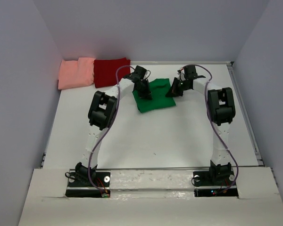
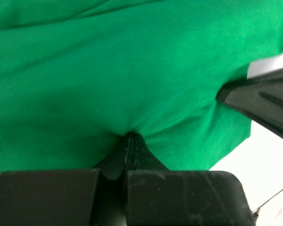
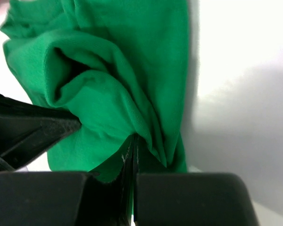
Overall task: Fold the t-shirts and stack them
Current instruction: Fold the tshirt
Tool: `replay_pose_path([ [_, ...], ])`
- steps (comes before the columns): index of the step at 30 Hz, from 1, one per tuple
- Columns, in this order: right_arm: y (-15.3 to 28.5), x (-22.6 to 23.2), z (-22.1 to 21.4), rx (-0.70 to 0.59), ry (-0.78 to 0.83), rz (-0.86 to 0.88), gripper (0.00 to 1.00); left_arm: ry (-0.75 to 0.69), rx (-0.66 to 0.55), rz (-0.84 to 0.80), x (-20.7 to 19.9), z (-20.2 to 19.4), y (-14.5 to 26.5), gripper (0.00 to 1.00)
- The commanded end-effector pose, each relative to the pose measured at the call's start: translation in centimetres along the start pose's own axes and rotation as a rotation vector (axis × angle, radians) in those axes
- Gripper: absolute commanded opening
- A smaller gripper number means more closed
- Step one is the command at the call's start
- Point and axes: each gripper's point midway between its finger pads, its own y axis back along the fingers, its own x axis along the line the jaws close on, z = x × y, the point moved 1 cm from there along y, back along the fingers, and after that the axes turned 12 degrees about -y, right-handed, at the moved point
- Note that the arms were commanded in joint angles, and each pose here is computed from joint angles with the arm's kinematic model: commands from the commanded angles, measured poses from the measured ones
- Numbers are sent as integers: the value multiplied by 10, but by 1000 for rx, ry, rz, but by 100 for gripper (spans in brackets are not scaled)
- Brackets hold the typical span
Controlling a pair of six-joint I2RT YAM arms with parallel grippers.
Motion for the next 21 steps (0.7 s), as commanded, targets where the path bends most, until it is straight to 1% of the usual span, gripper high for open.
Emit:
replay_pose_path([
  [1, 17, -35, -29, 43, -48, -171, 0, -21, 127, 108, 21, -41, -2, 0],
  [3, 25, -34, -52, 71, -45, -198, 0, -27, 130, 106, 17, -45, 2, 0],
  [5, 38, -30, -64, 74, -38, -212, 0, -39, 134, 100, 10, -49, 5, 0],
  [6, 40, -38, -79, 100, -48, -240, 0, -42, 138, 101, 7, -53, 9, 0],
  [9, 58, -46, -103, 118, -61, -270, 0, -57, 167, 98, -2, -70, 13, 0],
  [10, 61, -47, -112, 128, -56, -276, 0, -63, 159, 90, -9, -70, 20, 0],
  [11, 71, -43, -116, 119, -49, -273, 0, -69, 184, 93, -12, -83, 21, 0],
  [13, 79, -55, -135, 149, -58, -298, 0, -79, 174, 80, -24, -88, 34, 0],
  [14, 84, -57, -140, 153, -58, -308, 0, -79, 195, 85, -24, -101, 36, 0],
  [15, 92, -54, -143, 140, -48, -306, 0, -96, 187, 71, -36, -105, 46, 0],
  [16, 96, -60, -152, 155, -51, -318, 0, -100, 193, 69, -40, -112, 49, 0],
  [17, 101, -62, -158, 164, -55, -328, 0, -95, 219, 74, -40, -126, 52, 0],
  [19, 109, -60, -168, 171, -48, -329, 0, -102, 216, 62, -51, -137, 66, 0],
  [21, 122, -61, -180, 177, -59, -339, 0, -106, 227, 60, -62, -159, 81, 0],
])
